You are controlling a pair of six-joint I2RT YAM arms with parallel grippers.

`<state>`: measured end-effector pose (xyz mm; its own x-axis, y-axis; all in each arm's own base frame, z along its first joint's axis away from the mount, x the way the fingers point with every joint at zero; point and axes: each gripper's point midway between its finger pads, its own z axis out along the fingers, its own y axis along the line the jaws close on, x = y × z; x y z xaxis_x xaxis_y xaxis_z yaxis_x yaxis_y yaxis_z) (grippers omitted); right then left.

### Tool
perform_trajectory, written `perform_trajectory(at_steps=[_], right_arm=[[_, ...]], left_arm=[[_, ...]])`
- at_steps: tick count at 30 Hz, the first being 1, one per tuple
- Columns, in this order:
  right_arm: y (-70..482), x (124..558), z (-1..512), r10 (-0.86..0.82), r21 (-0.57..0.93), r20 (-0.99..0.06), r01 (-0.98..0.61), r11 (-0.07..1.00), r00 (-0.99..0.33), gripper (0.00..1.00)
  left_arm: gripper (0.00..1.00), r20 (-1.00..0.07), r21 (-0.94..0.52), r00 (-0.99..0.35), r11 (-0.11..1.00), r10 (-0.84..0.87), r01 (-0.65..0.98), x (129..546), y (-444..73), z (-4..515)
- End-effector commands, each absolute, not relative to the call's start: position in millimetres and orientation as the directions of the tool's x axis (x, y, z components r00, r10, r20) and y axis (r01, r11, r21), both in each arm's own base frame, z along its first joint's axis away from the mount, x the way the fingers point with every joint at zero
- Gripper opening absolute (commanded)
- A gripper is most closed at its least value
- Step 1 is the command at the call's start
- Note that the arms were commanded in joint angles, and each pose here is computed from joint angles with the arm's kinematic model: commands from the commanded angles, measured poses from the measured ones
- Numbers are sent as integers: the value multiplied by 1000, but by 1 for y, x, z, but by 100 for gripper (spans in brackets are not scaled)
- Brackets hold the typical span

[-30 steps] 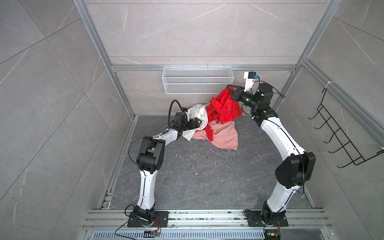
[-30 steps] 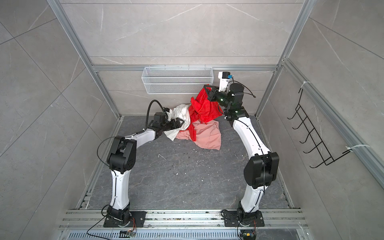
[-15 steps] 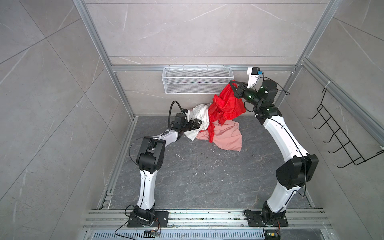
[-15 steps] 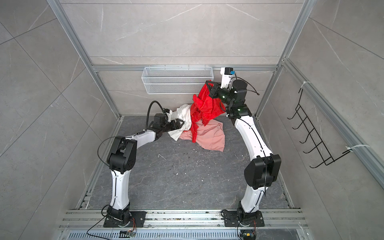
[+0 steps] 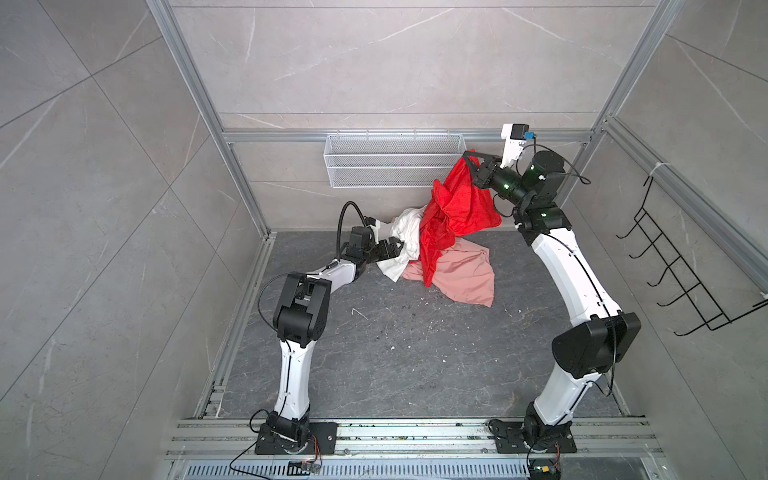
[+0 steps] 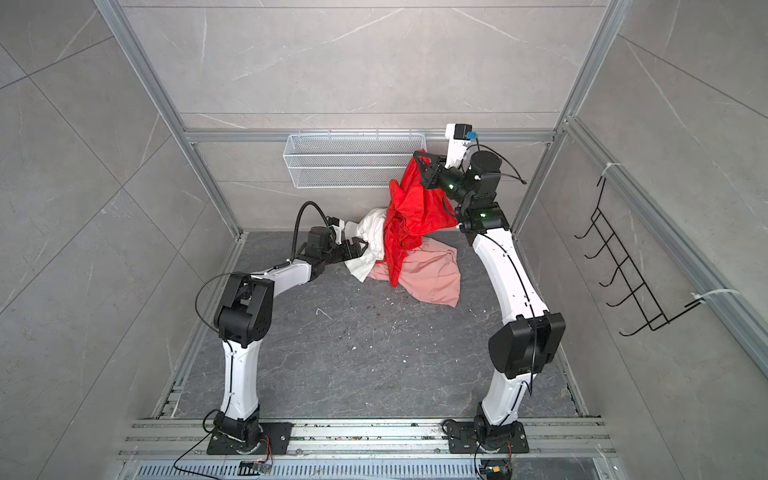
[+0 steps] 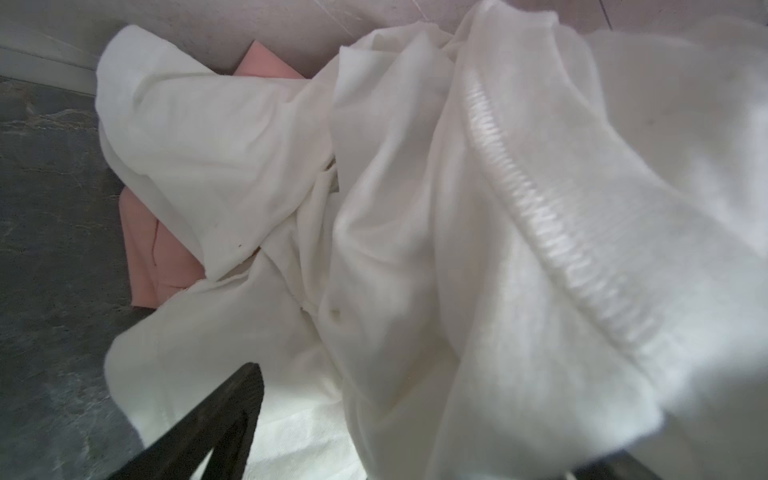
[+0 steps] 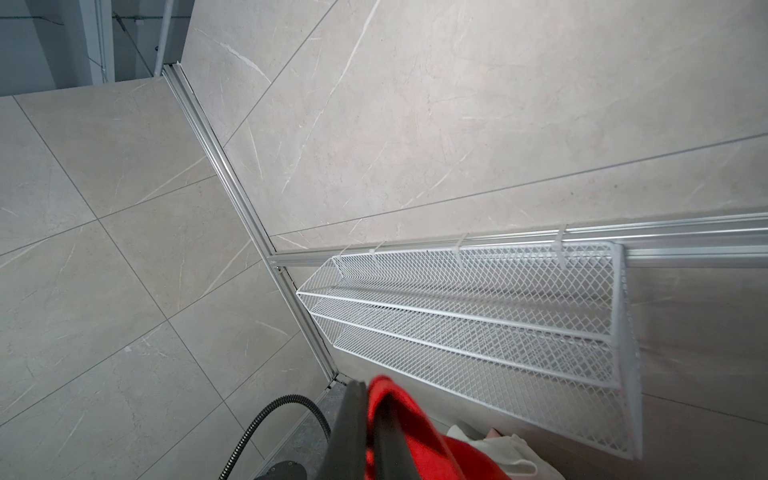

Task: Pick out a specific cloth from the pile
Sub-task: 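Pull the red cloth up while the left gripper holds the shirt down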

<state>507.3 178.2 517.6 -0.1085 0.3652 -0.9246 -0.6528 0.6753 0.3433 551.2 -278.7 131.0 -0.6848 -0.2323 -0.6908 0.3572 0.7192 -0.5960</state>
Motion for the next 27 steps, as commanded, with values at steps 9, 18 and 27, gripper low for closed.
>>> perform_trajectory(at_steps=[9, 18, 27], right_arm=[[178, 490, 569, 403, 276, -915, -719, 638, 6, 0], [179, 497, 558, 415, 297, -910, -713, 635, -10, 0], [179, 499, 556, 413, 300, -911, -710, 637, -15, 0]], left_arm=[[88, -763, -581, -601, 662, -239, 474, 553, -304, 212], [86, -802, -557, -553, 620, -228, 553, 539, -320, 251], [99, -829, -546, -497, 560, -255, 623, 533, -337, 269]])
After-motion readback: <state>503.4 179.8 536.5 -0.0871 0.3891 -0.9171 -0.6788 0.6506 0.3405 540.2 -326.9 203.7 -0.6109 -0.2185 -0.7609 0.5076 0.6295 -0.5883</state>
